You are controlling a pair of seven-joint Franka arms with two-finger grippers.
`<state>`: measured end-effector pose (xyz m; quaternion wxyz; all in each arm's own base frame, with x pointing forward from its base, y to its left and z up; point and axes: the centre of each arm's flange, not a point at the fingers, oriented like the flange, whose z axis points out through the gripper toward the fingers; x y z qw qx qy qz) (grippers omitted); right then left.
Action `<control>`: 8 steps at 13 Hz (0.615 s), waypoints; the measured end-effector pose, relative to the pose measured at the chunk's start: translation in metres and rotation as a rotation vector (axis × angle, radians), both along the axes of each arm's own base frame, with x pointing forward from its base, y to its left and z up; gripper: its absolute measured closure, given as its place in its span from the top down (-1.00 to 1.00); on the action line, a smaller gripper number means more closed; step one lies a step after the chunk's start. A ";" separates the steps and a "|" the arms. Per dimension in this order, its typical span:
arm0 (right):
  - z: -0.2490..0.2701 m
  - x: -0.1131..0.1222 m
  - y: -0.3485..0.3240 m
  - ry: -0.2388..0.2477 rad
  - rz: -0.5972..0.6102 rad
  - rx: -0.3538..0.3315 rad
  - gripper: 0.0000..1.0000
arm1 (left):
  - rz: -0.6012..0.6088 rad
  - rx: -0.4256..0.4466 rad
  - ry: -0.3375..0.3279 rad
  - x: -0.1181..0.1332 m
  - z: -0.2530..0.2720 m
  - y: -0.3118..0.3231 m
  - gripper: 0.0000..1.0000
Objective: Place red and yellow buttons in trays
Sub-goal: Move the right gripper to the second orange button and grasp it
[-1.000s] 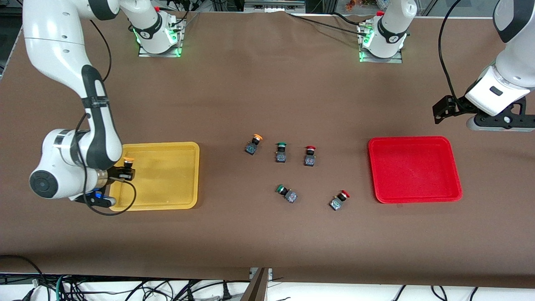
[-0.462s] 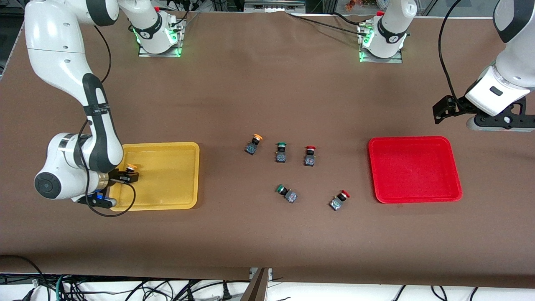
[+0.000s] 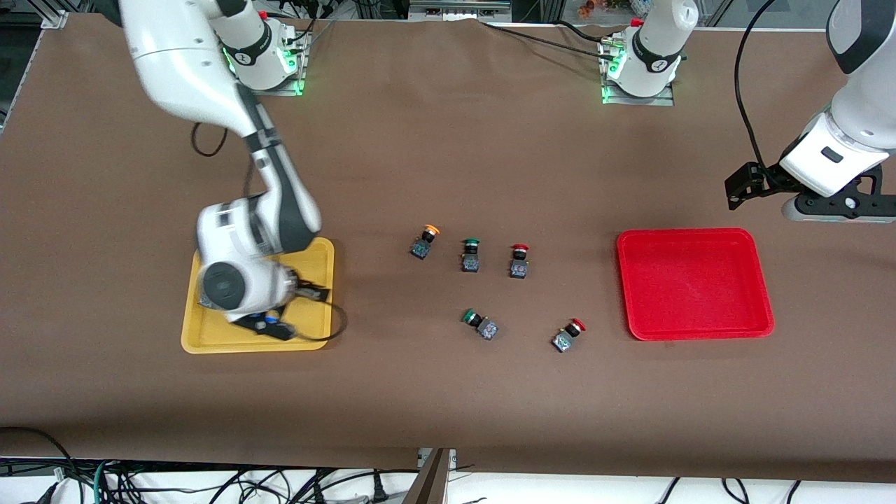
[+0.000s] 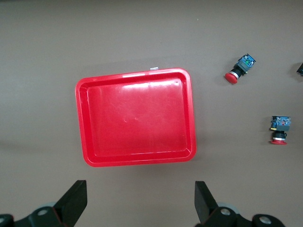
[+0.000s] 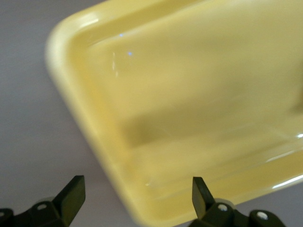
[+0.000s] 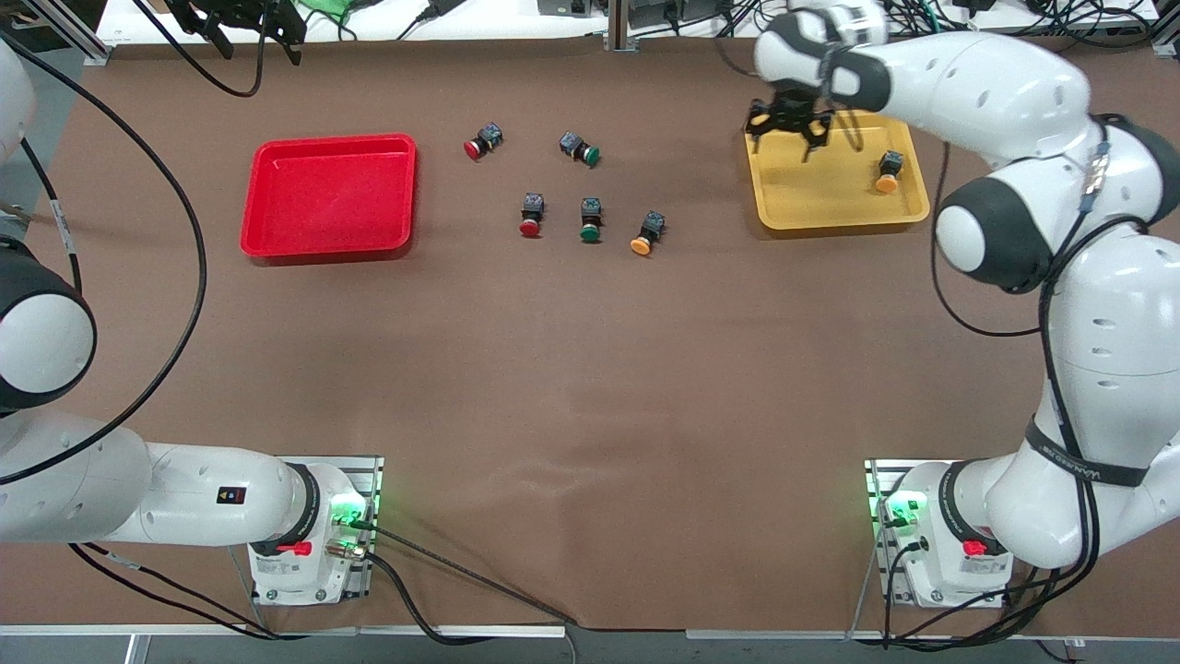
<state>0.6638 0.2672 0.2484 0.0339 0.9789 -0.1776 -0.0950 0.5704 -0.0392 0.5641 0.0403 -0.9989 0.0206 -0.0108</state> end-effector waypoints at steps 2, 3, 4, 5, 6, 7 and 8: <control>0.000 -0.024 0.077 -0.077 -0.125 0.025 0.99 | -0.001 0.000 0.001 0.000 -0.001 0.000 1.00; -0.004 -0.035 0.106 -0.097 -0.184 0.049 1.00 | -0.001 0.000 0.002 0.000 -0.001 -0.001 1.00; -0.010 -0.044 0.127 -0.108 -0.232 0.069 0.99 | -0.003 0.000 0.003 0.001 -0.001 -0.002 1.00; -0.018 -0.052 0.143 -0.114 -0.265 0.082 0.99 | -0.004 0.000 0.003 0.001 -0.002 -0.002 1.00; -0.026 -0.060 0.156 -0.116 -0.284 0.087 1.00 | -0.005 0.000 0.006 0.001 -0.003 -0.003 1.00; -0.032 -0.068 0.167 -0.117 -0.291 0.086 0.98 | -0.006 0.000 0.011 0.001 -0.005 -0.004 1.00; -0.038 -0.075 0.176 -0.116 -0.289 0.082 1.00 | -0.007 0.001 0.026 0.001 -0.009 -0.005 1.00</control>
